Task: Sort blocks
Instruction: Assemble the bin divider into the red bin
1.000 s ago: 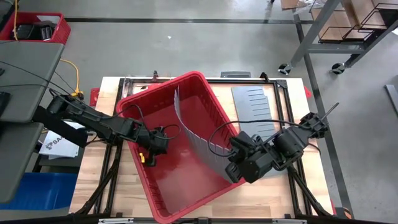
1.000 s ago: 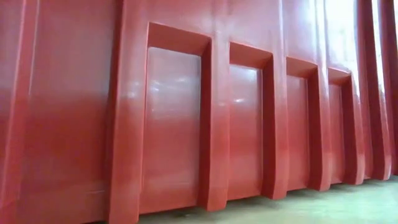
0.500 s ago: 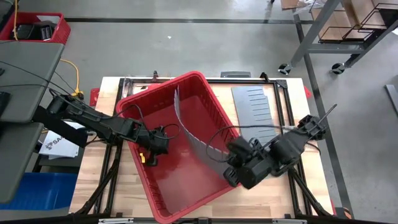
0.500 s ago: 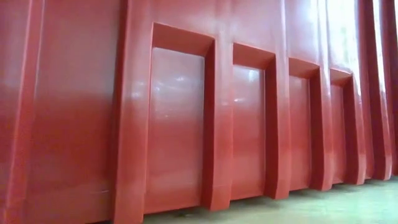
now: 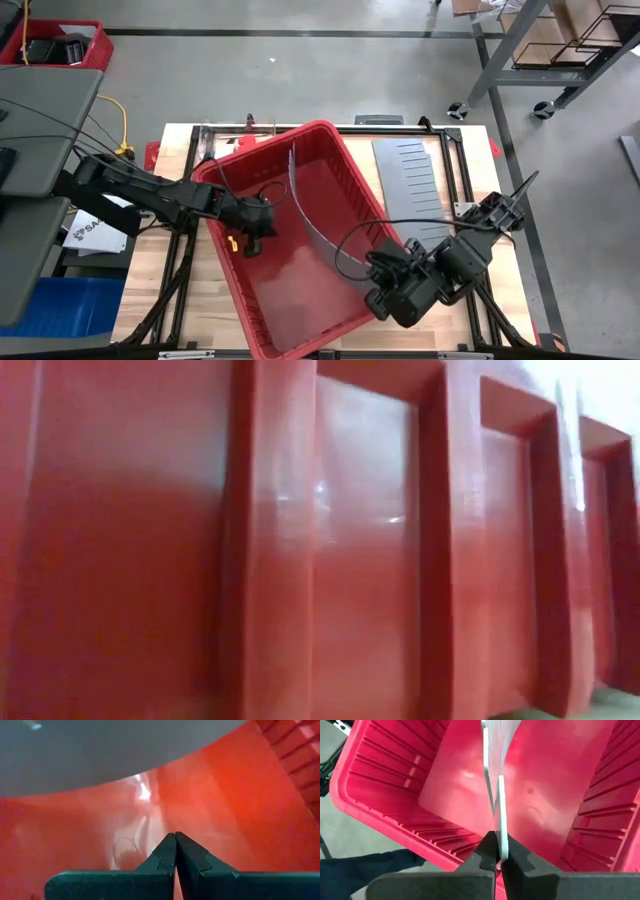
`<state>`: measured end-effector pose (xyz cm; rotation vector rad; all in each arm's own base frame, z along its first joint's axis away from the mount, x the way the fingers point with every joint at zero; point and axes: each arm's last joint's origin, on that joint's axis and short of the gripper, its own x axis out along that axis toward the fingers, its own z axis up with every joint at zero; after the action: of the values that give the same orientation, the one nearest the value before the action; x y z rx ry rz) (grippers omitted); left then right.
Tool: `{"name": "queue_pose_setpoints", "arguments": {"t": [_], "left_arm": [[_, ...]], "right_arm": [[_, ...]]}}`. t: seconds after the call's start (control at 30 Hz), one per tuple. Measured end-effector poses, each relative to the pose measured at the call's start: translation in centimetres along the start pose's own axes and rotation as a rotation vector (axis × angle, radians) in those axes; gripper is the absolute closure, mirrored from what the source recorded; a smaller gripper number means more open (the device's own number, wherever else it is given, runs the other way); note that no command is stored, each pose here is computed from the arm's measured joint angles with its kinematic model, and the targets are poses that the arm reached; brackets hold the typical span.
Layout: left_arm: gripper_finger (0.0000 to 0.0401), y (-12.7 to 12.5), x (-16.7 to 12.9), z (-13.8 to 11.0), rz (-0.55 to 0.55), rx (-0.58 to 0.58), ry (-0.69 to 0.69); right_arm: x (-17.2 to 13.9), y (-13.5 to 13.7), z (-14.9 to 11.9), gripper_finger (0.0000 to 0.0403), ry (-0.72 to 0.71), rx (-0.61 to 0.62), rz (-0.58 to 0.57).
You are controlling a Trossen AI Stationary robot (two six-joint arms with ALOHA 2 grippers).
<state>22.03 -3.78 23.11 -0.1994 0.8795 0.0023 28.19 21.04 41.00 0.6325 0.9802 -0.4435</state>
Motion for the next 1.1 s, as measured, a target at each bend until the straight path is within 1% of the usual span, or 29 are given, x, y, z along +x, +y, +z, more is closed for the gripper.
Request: {"name": "queue_pose_setpoints", "arguments": {"t": [0.27,0.37,0.47,0.57,0.67,0.8,0.9,1.0,1.1], "left_arm": [[0.0401,1.7,1.3,0.3,0.083,-0.07,0.029],[0.0401,2.7,1.4,1.0,0.101,-0.043,-0.02],[0.0401,3.7,1.7,1.9,0.1,-0.044,-0.079],[0.0401,4.4,2.3,2.1,0.095,-0.03,-0.079],[0.0401,4.9,3.2,2.1,0.09,-0.014,-0.051],[0.0401,5.2,4.2,2.4,0.089,0.007,-0.066],[0.0401,5.3,4.8,3.0,0.084,0.002,-0.119],[0.0401,5.2,5.2,3.7,0.083,-0.006,-0.128],[0.0401,5.2,5.4,4.4,0.085,0.017,-0.145]], "right_arm": [[0.0,0.0,0.0,0.0403,0.006,-0.026,0.004],[-0.1,0.0,-0.1,0.0402,0.036,-0.025,0.014],[-0.1,0.0,-0.1,0.0396,0.044,-0.024,0.017],[-0.1,0.0,-0.1,0.0375,0.051,-0.03,0.018],[-0.1,0.0,-0.1,0.034,0.06,-0.036,0.021],[-0.1,0.1,-0.3,0.03,0.145,-0.046,0.042],[-0.1,0.0,-0.1,0.029,0.15,-0.002,0.038],[0.1,0.0,0.3,0.0289,0.143,0.022,0.046],[0.2,0.2,0.8,0.0289,0.136,0.038,0.07]]}}
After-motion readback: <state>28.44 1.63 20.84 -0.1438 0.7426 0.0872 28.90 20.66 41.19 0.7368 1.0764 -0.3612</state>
